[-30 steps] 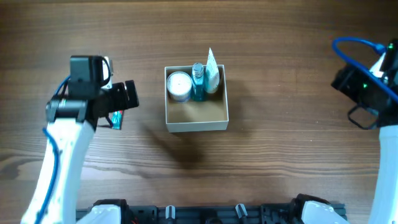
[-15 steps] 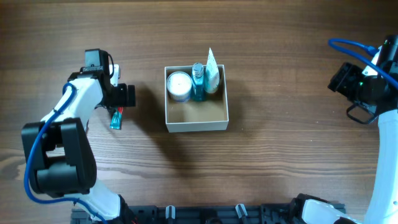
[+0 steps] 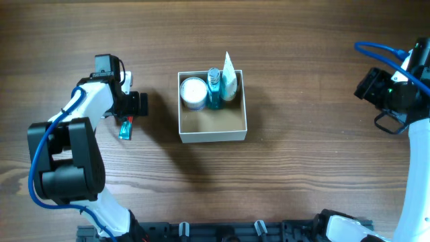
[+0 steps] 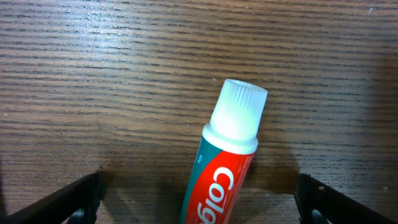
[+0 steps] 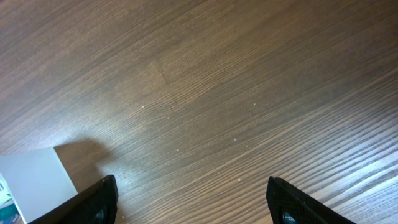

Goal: Pack container
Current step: 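Reach the left gripper to the Colgate toothpaste tube and grasp it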

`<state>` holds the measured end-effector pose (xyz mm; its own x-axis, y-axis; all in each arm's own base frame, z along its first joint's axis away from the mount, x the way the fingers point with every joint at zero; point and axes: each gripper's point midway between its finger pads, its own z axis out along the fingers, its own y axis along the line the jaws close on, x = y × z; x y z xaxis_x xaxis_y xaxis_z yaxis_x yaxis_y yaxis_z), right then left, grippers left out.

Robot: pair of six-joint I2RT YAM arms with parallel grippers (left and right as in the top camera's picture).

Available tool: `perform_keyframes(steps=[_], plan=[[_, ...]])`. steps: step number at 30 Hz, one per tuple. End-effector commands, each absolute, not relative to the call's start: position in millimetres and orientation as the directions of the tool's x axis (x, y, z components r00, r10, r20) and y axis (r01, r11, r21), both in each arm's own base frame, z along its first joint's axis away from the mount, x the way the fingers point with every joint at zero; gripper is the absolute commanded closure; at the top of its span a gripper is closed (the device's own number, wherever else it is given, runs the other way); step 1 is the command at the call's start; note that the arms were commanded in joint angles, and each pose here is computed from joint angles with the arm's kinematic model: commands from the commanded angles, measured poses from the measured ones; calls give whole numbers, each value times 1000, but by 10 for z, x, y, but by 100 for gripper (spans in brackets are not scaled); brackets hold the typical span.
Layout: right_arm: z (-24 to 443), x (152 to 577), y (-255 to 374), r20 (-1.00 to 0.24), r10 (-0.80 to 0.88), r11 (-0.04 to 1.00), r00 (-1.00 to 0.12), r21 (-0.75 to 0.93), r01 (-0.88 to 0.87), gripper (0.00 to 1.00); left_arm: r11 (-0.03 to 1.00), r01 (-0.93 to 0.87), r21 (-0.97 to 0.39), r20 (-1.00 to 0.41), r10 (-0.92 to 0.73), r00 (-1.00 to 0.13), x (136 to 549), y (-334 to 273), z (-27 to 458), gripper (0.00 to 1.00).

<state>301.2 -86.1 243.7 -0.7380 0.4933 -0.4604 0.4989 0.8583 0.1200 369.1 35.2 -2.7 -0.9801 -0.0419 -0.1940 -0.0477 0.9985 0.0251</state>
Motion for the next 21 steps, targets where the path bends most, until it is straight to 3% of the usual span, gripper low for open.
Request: perform_keyframes(steps=[1,4,6,7,15,21], plan=[[2393,3024,-846,-448,483,867,-753,122,483,23,999,-39,21,-152,-35,-988,3635,356,-147,4],[2393,3025,-846,-448,483,867,-752,122,483,23,999,-39,20,-138,-35,-990,3599,353,-152,30],[2393,3025,-846,-448,483,867,-753,122,483,23,999,-38,20,-133,-36,-990,3588,351,-154,57],[2393,3025,-846,-448,483,867,-753,122,483,23,999,-38,20,-133,-36,-990,3588,351,-154,62],[2393,3025,-846,-448,483,867,-753,122,483,22,999,-39,20,-136,-35,-990,3593,353,-146,84],[2393,3025,-846,-448,482,867,-753,122,483,22,999,-39,22,-172,-35,-984,3647,358,-24,92]])
